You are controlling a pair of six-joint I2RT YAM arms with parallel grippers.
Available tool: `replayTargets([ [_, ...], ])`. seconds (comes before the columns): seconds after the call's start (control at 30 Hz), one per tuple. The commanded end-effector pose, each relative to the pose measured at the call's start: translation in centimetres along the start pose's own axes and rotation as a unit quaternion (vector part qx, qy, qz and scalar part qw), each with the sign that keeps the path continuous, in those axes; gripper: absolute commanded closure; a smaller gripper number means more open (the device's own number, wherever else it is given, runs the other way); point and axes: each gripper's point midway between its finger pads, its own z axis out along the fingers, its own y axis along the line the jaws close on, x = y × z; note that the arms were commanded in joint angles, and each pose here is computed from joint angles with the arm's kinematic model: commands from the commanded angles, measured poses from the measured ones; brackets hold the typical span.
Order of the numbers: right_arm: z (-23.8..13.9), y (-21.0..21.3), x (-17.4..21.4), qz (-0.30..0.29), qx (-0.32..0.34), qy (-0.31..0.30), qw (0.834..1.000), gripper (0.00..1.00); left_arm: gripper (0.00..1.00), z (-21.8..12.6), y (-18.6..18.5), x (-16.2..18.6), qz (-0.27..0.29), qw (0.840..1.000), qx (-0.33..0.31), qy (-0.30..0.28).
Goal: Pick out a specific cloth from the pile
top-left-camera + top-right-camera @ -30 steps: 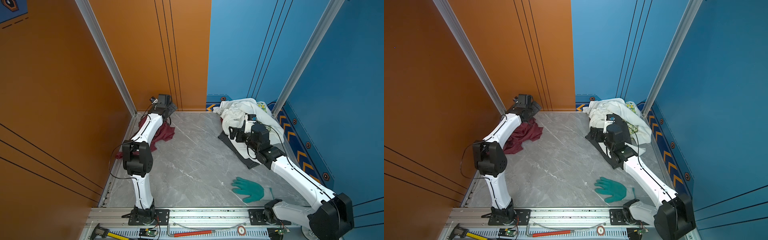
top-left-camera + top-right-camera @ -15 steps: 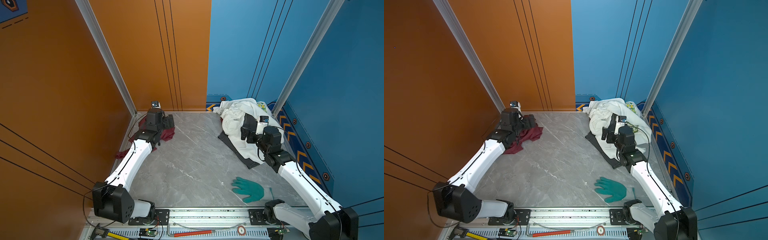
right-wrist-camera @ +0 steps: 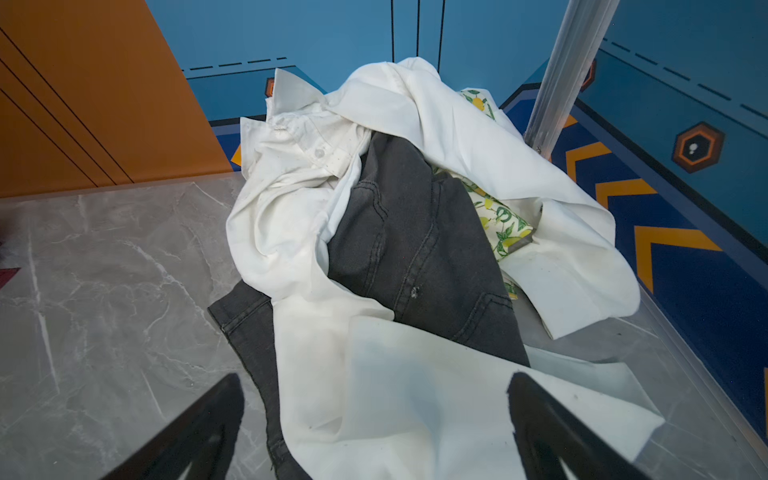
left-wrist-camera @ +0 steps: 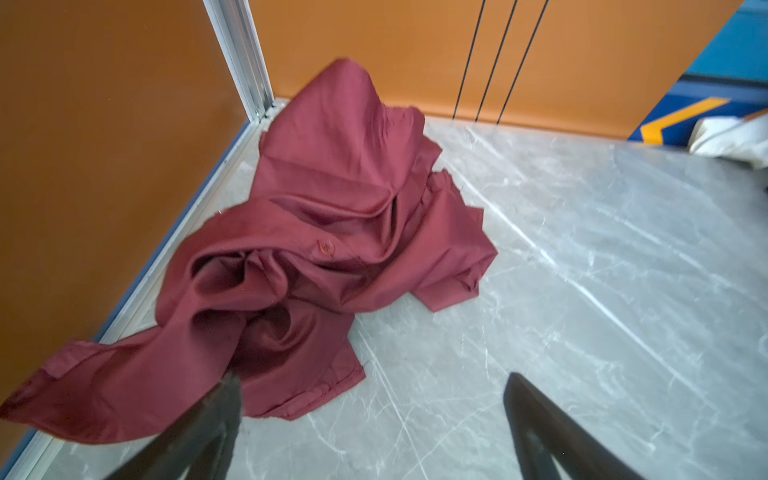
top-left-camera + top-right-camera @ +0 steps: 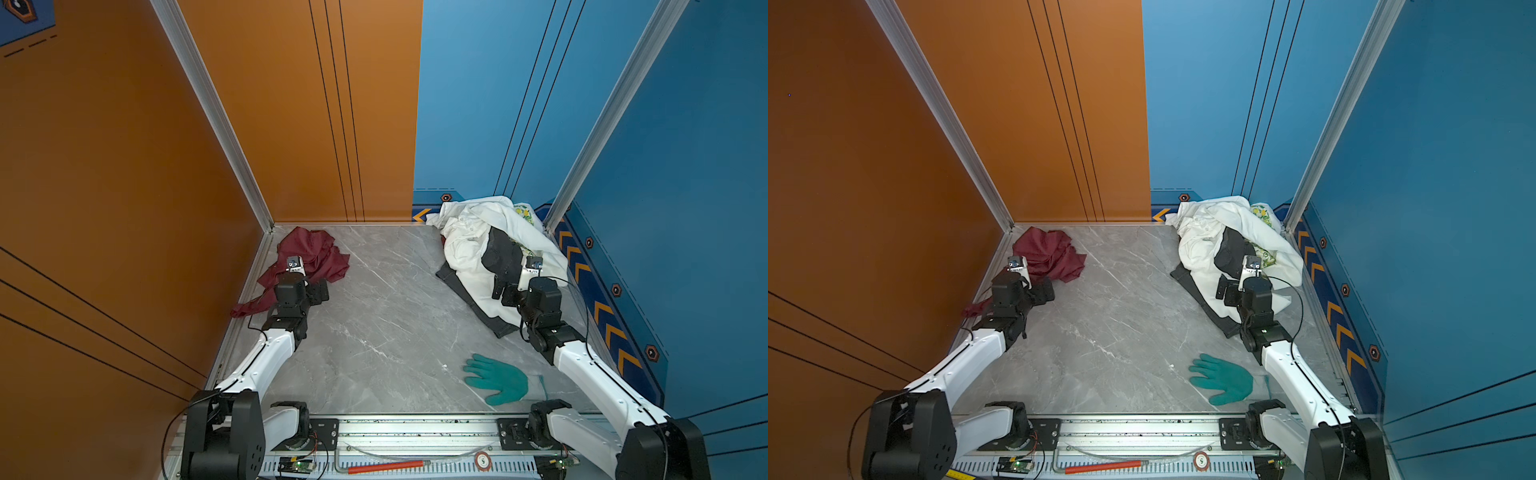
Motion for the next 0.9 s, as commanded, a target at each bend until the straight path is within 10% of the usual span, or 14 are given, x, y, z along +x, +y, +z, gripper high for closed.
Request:
replayTargets([
  [0.0,0.9,-0.8,0.1,-0.007,0.016,-0.026,1.000,0.00,0.02,0.8,-0.1,-0.9,0.026,0.998,0.003,-0.056],
  [0.87,4.7,-4.5,5.1,-0.019,0.054,-0.068,0.996,0.00,0.02,3.9,-0.1,3.9,0.016,0.996,0.000,-0.082],
])
